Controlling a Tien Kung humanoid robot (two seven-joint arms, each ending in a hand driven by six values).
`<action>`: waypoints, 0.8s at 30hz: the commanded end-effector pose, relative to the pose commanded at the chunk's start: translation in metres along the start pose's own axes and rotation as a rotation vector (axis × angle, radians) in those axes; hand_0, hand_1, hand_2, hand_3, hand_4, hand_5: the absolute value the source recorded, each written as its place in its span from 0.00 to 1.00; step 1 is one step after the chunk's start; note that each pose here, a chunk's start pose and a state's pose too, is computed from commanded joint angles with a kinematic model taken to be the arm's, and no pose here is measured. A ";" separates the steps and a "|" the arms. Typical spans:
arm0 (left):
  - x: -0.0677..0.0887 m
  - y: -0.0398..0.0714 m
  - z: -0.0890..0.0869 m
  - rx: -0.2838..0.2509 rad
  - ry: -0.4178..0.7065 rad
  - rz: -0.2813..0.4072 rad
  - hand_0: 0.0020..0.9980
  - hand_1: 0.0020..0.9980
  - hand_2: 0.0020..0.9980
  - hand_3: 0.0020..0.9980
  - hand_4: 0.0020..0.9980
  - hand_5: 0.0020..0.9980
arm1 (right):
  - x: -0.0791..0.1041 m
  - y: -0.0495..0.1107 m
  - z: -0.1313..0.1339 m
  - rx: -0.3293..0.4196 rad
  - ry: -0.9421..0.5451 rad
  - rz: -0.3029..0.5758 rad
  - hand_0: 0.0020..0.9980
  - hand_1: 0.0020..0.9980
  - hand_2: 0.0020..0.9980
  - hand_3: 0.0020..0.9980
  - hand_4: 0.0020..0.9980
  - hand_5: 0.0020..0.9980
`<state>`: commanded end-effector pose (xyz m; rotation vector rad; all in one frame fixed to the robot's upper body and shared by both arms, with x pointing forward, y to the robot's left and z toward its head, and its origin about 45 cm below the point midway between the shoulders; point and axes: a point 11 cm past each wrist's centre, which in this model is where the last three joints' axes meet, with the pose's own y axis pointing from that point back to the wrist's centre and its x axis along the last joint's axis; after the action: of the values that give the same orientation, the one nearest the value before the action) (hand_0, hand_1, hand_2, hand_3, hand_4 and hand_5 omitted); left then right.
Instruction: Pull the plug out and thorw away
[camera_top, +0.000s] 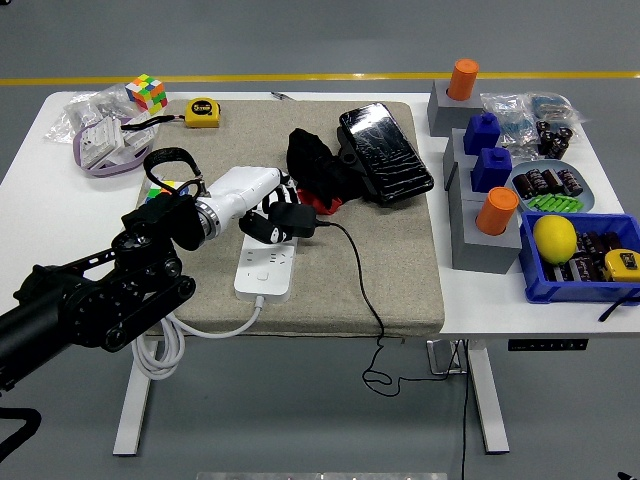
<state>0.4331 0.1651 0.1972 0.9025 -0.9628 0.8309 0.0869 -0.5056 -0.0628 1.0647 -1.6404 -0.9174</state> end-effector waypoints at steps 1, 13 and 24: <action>0.002 0.000 0.003 -0.010 -0.009 0.010 0.32 0.36 0.41 0.53 0.73 0.00 | 0.000 0.000 0.000 0.000 0.000 0.000 0.62 0.66 0.68 0.63 0.99 0.52; -0.014 0.004 0.057 -0.162 0.086 -0.003 0.33 0.37 0.42 0.54 0.75 0.00 | -0.001 0.000 0.000 0.000 0.004 -0.003 0.62 0.66 0.68 0.63 0.99 0.52; -0.053 -0.007 0.049 -0.111 0.073 -0.128 0.57 0.59 0.56 0.58 0.82 0.00 | -0.001 0.000 0.001 -0.004 0.006 -0.004 0.62 0.66 0.68 0.63 0.99 0.52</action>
<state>0.4055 0.1085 0.1616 0.8232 -0.8695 0.6904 0.0860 -0.5041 -0.0638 1.0673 -1.6317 -0.9194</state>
